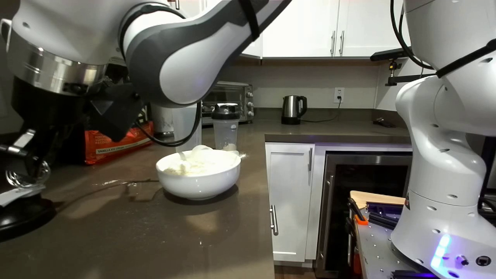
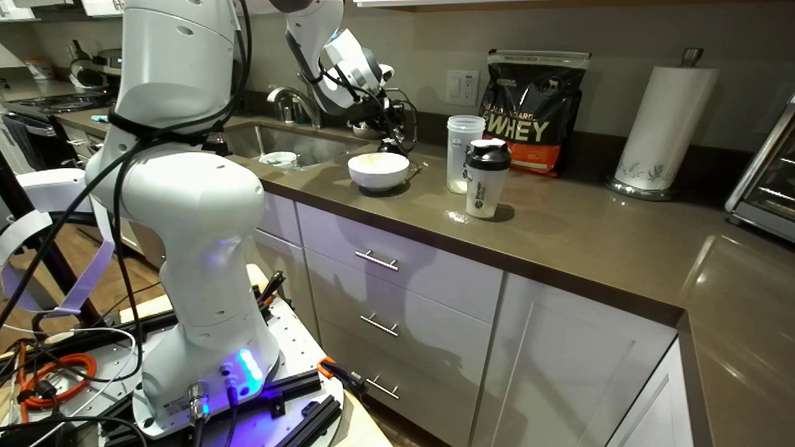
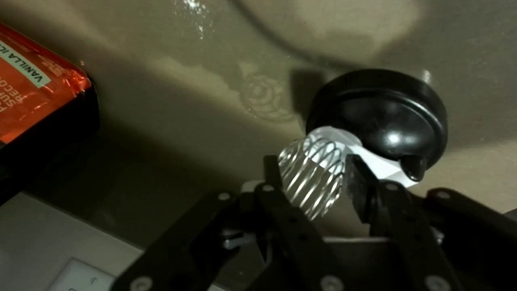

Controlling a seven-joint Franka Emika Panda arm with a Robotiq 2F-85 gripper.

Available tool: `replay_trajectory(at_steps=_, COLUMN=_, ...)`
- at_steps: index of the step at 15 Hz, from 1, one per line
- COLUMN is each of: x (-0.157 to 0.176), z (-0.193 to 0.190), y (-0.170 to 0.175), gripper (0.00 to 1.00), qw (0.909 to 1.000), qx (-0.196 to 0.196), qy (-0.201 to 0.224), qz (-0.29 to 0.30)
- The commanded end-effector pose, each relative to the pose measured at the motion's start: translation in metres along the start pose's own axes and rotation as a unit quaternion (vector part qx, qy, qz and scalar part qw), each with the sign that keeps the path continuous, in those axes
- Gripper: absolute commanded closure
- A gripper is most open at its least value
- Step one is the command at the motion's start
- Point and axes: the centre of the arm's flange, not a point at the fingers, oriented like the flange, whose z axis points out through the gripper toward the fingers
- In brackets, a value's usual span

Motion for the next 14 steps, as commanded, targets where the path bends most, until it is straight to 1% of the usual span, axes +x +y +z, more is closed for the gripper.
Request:
replay_trajectory(at_steps=1, x=-0.002, z=-0.005, y=-0.001, gripper=0.58, qw=0.9999, qx=0.006, qy=0.007, qz=0.013)
replay_trajectory(at_steps=2, x=-0.003, z=-0.007, y=-0.001, gripper=0.54, qw=0.9999, qx=0.006, qy=0.008, qz=0.013)
replay_trajectory(at_steps=5, x=-0.005, z=-0.011, y=-0.002, gripper=0.51, qw=0.9998, qx=0.005, qy=0.010, qz=0.016)
replay_trajectory(at_steps=8, x=-0.006, z=-0.014, y=0.001, gripper=0.50, qw=0.9997, qx=0.003, qy=0.012, qz=0.020)
replay_trajectory(at_steps=9, x=-0.007, z=-0.014, y=0.002, gripper=0.61, qw=0.9997, qx=0.002, qy=0.013, qz=0.021)
replay_trajectory(at_steps=10, x=-0.007, z=-0.015, y=0.004, gripper=0.62, qw=0.9997, qx=0.002, qy=0.013, qz=0.023)
replay_trajectory(at_steps=11, x=-0.008, z=-0.016, y=0.005, gripper=0.61, qw=0.9996, qx=0.001, qy=0.013, qz=0.024)
replay_trajectory(at_steps=12, x=-0.009, z=-0.017, y=0.006, gripper=0.67, qw=0.9996, qx=0.000, qy=0.014, qz=0.026)
replay_trajectory(at_steps=13, x=-0.010, z=-0.018, y=0.007, gripper=0.61, qw=0.9995, qx=-0.001, qy=0.014, qz=0.028)
replay_trajectory(at_steps=14, x=-0.012, z=-0.020, y=0.008, gripper=0.61, qw=0.9995, qx=-0.001, qy=0.014, qz=0.029)
